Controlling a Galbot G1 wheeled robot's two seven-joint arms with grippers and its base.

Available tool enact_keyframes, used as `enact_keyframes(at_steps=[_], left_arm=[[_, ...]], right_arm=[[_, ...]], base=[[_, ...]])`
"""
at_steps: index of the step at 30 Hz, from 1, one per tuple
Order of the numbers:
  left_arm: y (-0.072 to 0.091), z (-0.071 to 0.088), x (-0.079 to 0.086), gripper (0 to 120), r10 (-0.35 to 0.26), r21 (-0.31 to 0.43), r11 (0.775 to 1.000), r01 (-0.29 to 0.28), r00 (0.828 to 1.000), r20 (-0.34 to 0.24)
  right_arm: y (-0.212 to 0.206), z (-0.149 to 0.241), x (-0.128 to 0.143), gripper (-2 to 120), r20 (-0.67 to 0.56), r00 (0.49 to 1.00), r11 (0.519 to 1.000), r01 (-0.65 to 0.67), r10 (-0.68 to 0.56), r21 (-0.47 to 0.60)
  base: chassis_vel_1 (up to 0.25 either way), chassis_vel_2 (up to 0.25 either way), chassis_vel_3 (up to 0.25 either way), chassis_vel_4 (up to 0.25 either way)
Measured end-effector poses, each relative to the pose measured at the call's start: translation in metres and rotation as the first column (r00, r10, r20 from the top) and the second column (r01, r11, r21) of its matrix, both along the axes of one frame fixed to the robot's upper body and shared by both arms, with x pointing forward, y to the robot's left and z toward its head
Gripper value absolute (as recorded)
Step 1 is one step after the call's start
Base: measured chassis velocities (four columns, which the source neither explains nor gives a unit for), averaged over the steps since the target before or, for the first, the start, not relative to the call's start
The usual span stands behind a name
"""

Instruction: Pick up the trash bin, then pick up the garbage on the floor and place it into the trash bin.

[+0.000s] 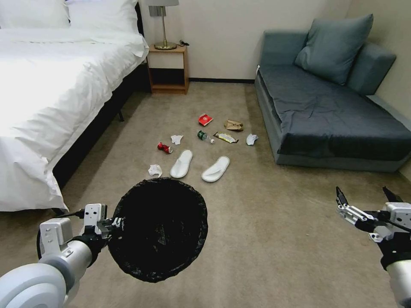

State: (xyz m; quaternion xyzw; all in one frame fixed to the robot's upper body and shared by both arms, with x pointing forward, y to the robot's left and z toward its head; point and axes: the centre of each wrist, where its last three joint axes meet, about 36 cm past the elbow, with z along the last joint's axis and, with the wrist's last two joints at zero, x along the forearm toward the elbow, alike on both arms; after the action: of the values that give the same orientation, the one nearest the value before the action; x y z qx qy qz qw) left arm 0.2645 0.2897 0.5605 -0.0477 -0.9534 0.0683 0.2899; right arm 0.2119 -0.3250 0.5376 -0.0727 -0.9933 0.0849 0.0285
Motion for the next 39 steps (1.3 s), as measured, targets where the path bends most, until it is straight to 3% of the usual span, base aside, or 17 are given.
enact_keyframes(at_steps=[22, 39], left_arm=[[0.0002, 0.0016, 0.0013, 1, 0.003, -0.005, 1.0, -0.002, 1.0, 0.012], [-0.0005, -0.0045, -0.0038, 1, 0.009, -0.003, 1.0, -0.009, 1.0, -0.022]], right_arm=[[0.0008, -0.0001, 0.001, 100, -0.014, 1.0, 1.0, -0.012, 0.012, 0.007], [0.0022, -0.0012, 0.0007, 100, -0.016, 0.999, 0.999, -0.043, 0.043, -0.002]], base=[[0.0, 0.0, 0.0, 0.0], [0.0, 0.0, 0.0, 0.0]])
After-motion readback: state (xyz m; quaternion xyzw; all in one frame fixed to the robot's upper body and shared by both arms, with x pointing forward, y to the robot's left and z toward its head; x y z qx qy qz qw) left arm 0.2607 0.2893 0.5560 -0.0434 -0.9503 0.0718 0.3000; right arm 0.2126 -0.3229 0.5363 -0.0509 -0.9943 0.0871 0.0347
